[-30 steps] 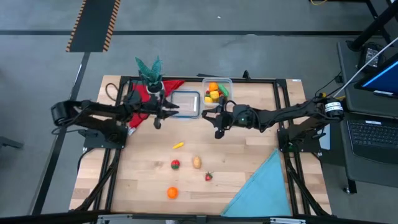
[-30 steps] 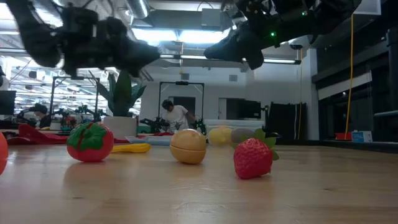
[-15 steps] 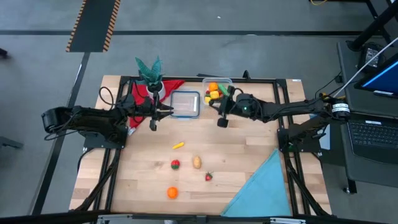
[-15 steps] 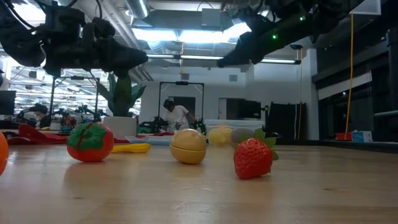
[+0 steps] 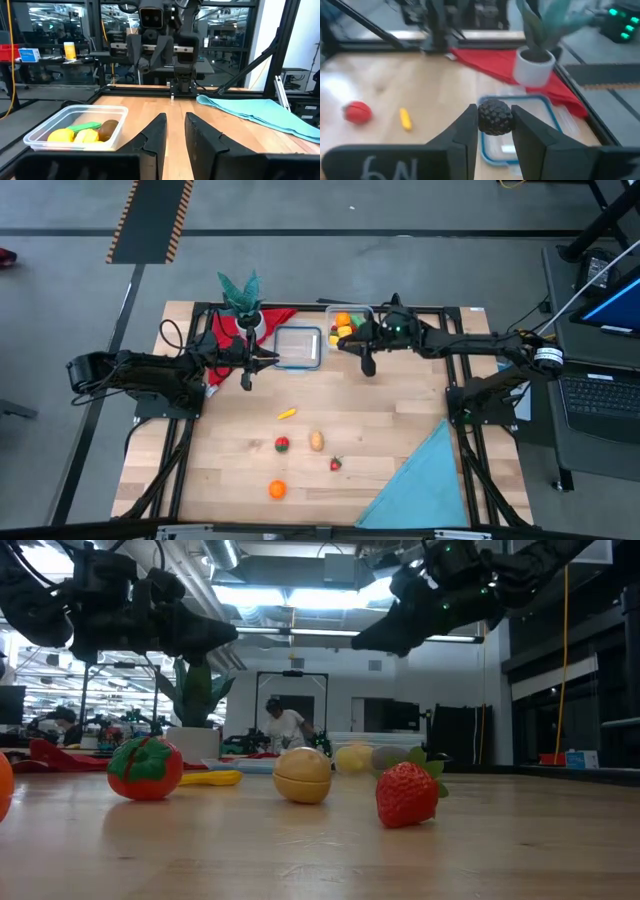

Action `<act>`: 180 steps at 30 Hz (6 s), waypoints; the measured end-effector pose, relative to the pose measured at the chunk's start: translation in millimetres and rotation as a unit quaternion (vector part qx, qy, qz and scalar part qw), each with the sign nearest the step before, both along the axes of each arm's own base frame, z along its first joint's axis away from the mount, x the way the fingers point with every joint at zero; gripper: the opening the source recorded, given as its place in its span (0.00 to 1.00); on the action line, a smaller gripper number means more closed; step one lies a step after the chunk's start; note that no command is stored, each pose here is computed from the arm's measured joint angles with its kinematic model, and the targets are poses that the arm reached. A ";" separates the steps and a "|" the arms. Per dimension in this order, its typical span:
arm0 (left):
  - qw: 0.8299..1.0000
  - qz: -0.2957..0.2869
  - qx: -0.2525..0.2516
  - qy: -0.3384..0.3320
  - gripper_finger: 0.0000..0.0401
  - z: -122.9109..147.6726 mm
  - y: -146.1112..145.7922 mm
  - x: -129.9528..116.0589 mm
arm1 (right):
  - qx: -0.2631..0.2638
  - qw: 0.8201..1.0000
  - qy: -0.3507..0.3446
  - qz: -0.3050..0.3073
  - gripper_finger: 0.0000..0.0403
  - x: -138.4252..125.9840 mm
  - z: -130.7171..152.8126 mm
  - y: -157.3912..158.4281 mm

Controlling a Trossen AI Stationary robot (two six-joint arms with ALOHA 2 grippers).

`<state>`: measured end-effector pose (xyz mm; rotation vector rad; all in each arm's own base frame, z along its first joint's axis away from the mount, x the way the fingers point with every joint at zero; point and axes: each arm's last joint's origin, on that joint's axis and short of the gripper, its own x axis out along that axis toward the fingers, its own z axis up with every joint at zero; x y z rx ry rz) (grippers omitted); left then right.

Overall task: Pick and placing Produce into tupperware
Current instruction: Put the blackberry into the transparent bin, then put the right strawberry into the transparent bin

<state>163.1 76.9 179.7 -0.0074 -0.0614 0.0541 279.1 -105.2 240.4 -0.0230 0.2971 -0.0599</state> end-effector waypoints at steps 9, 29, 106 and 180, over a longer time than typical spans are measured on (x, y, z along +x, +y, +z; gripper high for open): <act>1.000 -0.001 0.000 0.000 0.12 0.0 0.0 0.0 | 0.016 1.000 -0.020 0.000 0.25 -7.3 2.9 -18.1; 1.000 0.001 -0.007 0.018 0.03 -3.8 0.2 0.2 | 0.027 0.983 0.027 -0.177 0.24 -22.7 -5.4 -46.3; 0.999 0.015 0.011 0.049 0.12 -10.0 0.9 0.1 | 0.148 0.889 0.370 -0.227 0.34 20.6 -49.5 -111.3; 0.992 -0.091 0.026 0.087 0.13 -5.9 -136.8 18.2 | 0.019 0.964 0.222 0.143 0.47 23.6 -21.7 198.0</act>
